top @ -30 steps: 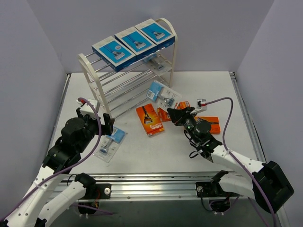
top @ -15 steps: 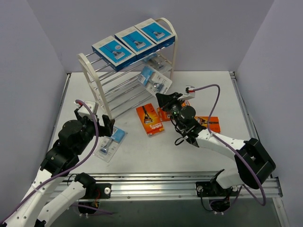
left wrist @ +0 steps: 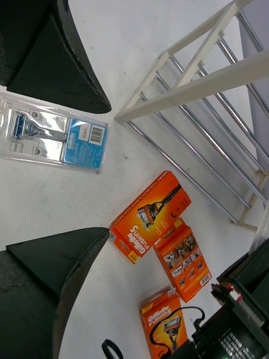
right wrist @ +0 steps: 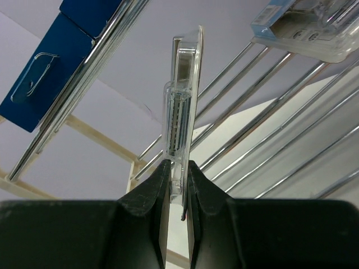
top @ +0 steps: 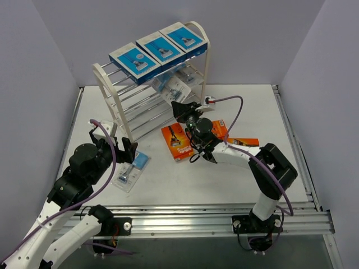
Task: Place and organize the shaving razors onto the shelf
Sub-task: Place the shaving razor onto shelf
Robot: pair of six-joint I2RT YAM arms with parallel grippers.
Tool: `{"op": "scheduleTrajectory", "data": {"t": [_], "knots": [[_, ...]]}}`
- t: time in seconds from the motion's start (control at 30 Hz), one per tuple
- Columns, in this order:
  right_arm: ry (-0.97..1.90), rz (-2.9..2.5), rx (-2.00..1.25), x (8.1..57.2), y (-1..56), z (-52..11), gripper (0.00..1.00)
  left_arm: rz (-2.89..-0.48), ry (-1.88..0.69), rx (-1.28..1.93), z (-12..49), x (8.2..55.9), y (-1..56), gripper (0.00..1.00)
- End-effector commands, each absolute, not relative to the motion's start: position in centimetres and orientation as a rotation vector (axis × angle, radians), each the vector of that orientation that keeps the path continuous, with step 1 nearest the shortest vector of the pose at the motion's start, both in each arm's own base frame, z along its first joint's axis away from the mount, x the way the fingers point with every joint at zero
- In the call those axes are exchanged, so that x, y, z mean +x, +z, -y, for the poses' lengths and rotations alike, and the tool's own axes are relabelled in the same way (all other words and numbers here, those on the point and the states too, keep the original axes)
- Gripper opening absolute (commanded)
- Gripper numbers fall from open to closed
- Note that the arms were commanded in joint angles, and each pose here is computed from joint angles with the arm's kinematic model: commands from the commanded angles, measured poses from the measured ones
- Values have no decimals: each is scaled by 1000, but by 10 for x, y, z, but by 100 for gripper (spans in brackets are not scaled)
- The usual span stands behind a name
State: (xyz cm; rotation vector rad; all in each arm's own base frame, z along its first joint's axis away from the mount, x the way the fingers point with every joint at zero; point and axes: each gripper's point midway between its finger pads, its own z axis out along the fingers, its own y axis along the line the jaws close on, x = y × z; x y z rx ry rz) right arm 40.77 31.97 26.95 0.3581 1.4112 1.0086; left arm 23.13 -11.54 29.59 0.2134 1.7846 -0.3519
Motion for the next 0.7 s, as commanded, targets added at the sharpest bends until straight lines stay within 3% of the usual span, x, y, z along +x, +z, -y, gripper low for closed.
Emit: {"op": "scheduleTrajectory", "data": {"t": [0.0,0.67], "knots": [[1130,-1189,433,413,332,-323,0,-1748,-365,201,117,231,306,91],[1175,-1086,605,464,310,-359,0,-1760,-315,219,118,232,298,91]]}}
